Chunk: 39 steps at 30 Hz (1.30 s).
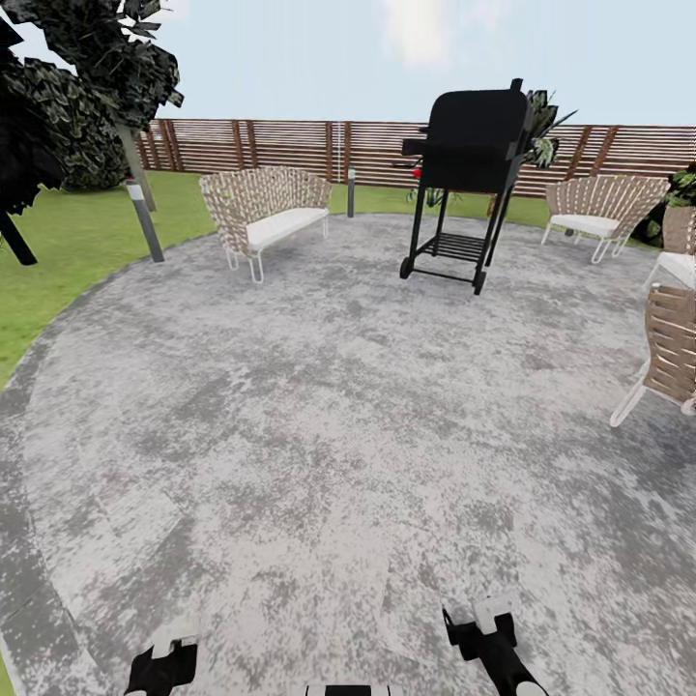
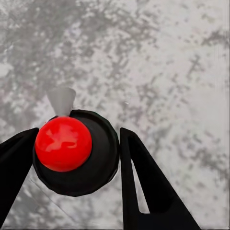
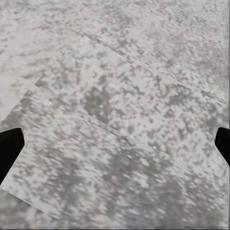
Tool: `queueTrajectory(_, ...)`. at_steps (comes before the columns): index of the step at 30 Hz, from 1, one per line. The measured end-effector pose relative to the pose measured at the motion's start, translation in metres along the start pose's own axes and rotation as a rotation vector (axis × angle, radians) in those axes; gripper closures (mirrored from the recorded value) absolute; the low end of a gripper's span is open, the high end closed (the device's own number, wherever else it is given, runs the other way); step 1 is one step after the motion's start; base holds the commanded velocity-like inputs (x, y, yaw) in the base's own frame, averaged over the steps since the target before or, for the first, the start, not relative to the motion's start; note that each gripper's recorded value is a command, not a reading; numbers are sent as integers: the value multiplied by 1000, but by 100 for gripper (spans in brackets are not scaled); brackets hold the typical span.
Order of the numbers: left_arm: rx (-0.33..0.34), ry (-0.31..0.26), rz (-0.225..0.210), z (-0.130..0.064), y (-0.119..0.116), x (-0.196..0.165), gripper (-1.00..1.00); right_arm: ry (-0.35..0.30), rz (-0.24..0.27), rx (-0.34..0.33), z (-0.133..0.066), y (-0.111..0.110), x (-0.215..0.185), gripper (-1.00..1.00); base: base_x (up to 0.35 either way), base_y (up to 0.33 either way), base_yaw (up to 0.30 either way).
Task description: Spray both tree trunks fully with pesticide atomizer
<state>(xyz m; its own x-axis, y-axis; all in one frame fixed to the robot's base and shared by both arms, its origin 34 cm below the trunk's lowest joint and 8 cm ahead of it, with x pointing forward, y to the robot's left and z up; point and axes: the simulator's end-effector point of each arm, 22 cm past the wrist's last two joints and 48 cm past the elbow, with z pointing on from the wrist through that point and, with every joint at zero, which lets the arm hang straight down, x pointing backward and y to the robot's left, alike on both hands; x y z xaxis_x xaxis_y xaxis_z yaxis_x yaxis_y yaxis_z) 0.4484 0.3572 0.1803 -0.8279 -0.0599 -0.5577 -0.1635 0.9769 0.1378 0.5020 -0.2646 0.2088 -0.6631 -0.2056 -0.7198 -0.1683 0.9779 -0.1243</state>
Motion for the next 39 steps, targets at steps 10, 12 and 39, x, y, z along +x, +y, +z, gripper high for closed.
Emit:
queueTrajectory(10, 6, -33, -5, -8, -1, -14, 100, -1, -12, 39, -9, -23, -1, -100, 0, 0, 0)
queueTrajectory(12, 7, -41, -6, -9, -1, -18, 100, 8, -11, 35, -11, -21, 2, -100, 0, 0, 0)
queueTrajectory(39, 12, -98, -20, -49, 2, -81, 100, -31, -4, 37, -40, -26, -60, -100, 0, 0, 136)
